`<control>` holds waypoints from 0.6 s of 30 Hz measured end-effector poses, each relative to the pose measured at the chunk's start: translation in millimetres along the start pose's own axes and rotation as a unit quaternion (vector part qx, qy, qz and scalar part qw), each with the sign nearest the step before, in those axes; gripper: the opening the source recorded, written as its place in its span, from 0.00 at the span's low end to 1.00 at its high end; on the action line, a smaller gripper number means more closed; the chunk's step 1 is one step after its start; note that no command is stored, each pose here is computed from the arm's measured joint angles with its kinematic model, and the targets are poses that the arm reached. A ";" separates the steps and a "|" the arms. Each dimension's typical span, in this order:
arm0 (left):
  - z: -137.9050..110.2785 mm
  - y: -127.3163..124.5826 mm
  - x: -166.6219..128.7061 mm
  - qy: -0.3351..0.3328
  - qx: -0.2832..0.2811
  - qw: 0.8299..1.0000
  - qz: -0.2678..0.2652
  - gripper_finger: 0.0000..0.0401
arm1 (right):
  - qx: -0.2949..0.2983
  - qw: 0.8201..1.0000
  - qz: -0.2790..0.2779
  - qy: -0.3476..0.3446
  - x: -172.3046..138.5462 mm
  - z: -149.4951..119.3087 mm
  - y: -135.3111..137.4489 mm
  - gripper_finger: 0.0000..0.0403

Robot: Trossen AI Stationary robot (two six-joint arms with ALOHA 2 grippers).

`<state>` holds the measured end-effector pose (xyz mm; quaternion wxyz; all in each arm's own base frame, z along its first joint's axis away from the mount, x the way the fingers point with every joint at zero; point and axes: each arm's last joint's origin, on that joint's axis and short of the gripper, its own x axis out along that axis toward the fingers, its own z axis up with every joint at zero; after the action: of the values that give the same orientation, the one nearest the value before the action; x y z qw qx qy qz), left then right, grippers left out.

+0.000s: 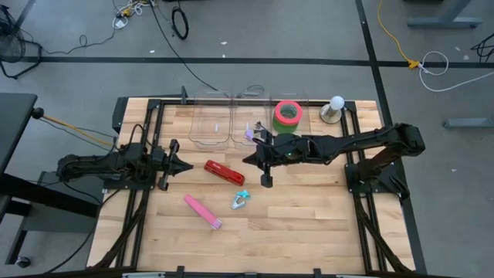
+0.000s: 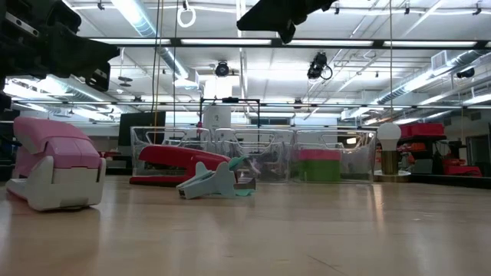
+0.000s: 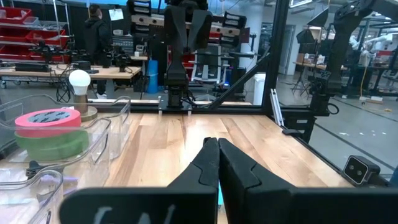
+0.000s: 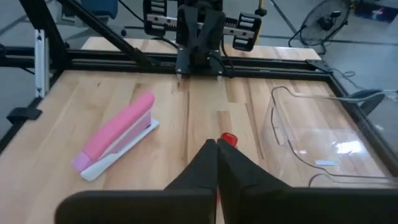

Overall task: Pick and place Stapler, Stapler remover, tape
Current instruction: Put the pink stapler into the left transparent bin

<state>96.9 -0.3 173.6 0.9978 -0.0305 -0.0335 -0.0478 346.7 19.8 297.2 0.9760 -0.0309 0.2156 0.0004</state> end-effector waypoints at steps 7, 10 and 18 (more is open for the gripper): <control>0.1 0.0 0.0 0.000 0.000 1.000 0.000 0.01 | -0.006 0.999 -0.035 -0.003 0.7 -1.7 -1.9 0.01; 0.0 0.0 0.0 0.000 0.000 1.000 0.000 0.01 | -0.005 0.999 -0.036 0.000 2.4 -9.2 -1.7 0.01; 0.0 0.0 0.0 0.000 0.000 1.000 0.000 0.01 | -0.001 0.999 -0.038 -0.031 -11.3 -36.1 -2.6 0.01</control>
<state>96.9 -0.3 173.7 0.9978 -0.0304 -0.0335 -0.0476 321.3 15.2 269.5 0.9816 -0.0396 0.1835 -0.0351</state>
